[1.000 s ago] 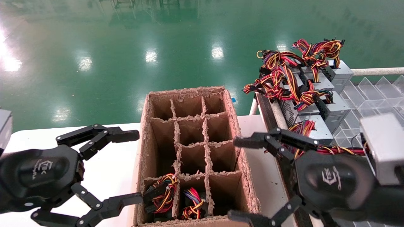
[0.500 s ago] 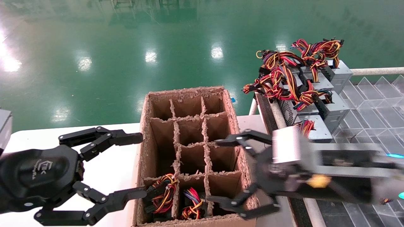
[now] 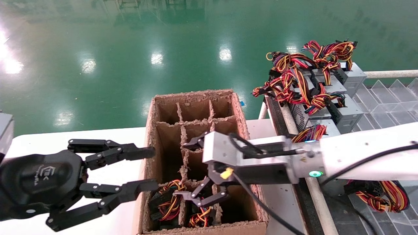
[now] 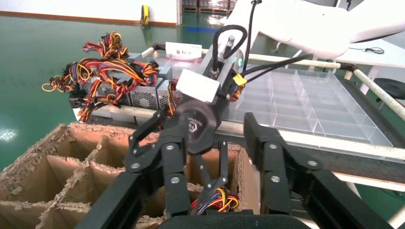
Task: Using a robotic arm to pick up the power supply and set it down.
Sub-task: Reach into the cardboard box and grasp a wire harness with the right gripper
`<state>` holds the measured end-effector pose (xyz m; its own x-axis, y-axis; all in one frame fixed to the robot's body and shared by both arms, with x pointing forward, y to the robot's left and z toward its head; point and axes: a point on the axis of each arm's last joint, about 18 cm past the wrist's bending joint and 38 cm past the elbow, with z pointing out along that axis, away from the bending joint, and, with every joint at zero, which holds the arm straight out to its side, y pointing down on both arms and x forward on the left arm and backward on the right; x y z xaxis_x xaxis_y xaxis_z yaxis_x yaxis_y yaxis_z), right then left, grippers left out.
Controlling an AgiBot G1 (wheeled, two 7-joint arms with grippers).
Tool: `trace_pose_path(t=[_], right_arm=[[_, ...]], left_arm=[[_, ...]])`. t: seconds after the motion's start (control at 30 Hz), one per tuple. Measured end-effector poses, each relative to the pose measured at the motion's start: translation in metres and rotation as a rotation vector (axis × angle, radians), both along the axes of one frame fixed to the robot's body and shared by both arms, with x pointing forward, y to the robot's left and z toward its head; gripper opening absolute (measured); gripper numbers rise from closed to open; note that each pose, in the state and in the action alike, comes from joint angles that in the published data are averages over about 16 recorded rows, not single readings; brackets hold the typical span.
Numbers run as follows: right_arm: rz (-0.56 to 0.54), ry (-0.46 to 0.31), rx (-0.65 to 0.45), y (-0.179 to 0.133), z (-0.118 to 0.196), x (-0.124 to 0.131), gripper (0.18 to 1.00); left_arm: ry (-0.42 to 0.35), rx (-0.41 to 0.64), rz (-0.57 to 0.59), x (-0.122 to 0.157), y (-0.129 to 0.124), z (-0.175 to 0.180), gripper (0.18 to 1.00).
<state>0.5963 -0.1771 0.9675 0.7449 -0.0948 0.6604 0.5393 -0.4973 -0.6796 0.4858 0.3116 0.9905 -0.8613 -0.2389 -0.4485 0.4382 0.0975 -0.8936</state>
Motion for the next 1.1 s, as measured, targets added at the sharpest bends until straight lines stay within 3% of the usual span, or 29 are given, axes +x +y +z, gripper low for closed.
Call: trace_pose_path(t=[0.3, 0.53, 0.73, 1.1], right_arm=[[0.008, 0.041, -0.024, 0.015, -0.017, 0.01, 1.0], [0.007, 0.059, -0.054, 0.016, -0.027, 0.014, 0.993], [0.007, 0.068, -0.067, 0.016, -0.03, 0.015, 0.965], [0.01, 0.072, -0.074, 0.017, -0.03, 0.016, 0.831]], left_arm=[[0.0, 0.0, 0.0, 0.0, 0.0, 0.0, 0.389], [0.0, 0.0, 0.0, 0.0, 0.0, 0.0, 0.281], [0.0, 0.0, 0.0, 0.0, 0.0, 0.0, 0.225], [0.0, 0.0, 0.0, 0.0, 0.0, 0.0, 0.193]])
